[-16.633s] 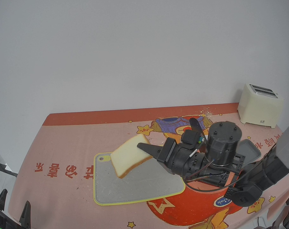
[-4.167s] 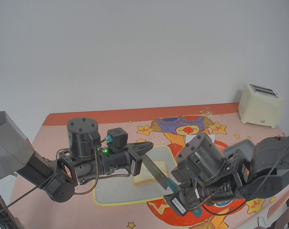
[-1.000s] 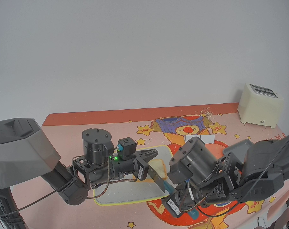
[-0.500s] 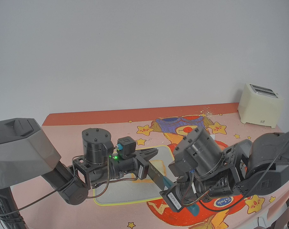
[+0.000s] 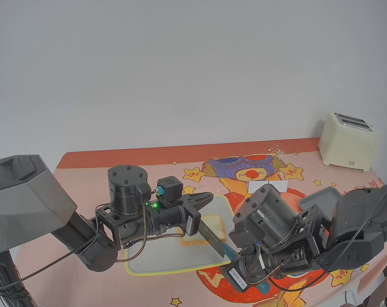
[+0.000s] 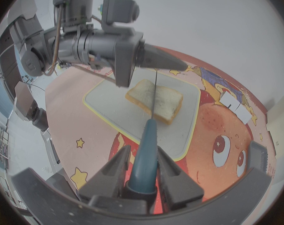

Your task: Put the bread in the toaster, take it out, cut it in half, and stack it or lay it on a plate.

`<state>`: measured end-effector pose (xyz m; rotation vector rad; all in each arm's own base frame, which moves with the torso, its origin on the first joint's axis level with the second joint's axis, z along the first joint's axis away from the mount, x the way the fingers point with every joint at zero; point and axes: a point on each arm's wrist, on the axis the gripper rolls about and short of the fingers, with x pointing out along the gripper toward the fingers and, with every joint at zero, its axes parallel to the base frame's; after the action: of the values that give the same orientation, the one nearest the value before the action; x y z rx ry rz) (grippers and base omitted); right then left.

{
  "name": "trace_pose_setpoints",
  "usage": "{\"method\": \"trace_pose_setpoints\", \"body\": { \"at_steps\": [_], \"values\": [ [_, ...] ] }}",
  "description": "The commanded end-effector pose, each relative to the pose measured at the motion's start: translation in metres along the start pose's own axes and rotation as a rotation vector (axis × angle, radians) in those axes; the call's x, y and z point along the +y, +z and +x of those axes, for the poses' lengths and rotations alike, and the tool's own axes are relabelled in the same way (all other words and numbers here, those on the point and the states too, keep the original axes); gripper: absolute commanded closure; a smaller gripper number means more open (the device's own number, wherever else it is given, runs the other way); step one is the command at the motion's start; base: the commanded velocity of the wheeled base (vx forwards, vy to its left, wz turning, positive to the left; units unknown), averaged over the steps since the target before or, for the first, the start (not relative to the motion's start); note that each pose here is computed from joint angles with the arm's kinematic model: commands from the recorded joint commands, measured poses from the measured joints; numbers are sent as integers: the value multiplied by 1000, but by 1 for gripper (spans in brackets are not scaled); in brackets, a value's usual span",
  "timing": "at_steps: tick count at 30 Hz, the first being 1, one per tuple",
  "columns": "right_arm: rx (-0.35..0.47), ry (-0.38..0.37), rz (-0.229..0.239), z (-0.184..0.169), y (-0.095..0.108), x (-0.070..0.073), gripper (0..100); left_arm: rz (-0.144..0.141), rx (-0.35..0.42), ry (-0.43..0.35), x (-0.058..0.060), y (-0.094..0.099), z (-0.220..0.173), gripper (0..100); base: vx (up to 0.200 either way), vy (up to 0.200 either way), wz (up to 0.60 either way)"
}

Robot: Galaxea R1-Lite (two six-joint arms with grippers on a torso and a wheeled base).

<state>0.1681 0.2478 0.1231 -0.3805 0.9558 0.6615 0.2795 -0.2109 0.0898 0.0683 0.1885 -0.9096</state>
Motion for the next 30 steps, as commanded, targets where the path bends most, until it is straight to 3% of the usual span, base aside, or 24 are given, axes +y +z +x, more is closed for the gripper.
{"method": "trace_pose_setpoints", "body": {
  "at_steps": [1,15,30],
  "values": [
    [15,-3,-2,2,-3,0,100,5,-14,-2,-1,4,-1,100,0,0,0],
    [-20,4,3,-4,3,0,100,-15,57,1,0,-19,5,100,0,0,0],
    [-100,17,21,-17,21,0,100,-20,71,5,2,-24,8,100,0,0,0]
  ]
}}
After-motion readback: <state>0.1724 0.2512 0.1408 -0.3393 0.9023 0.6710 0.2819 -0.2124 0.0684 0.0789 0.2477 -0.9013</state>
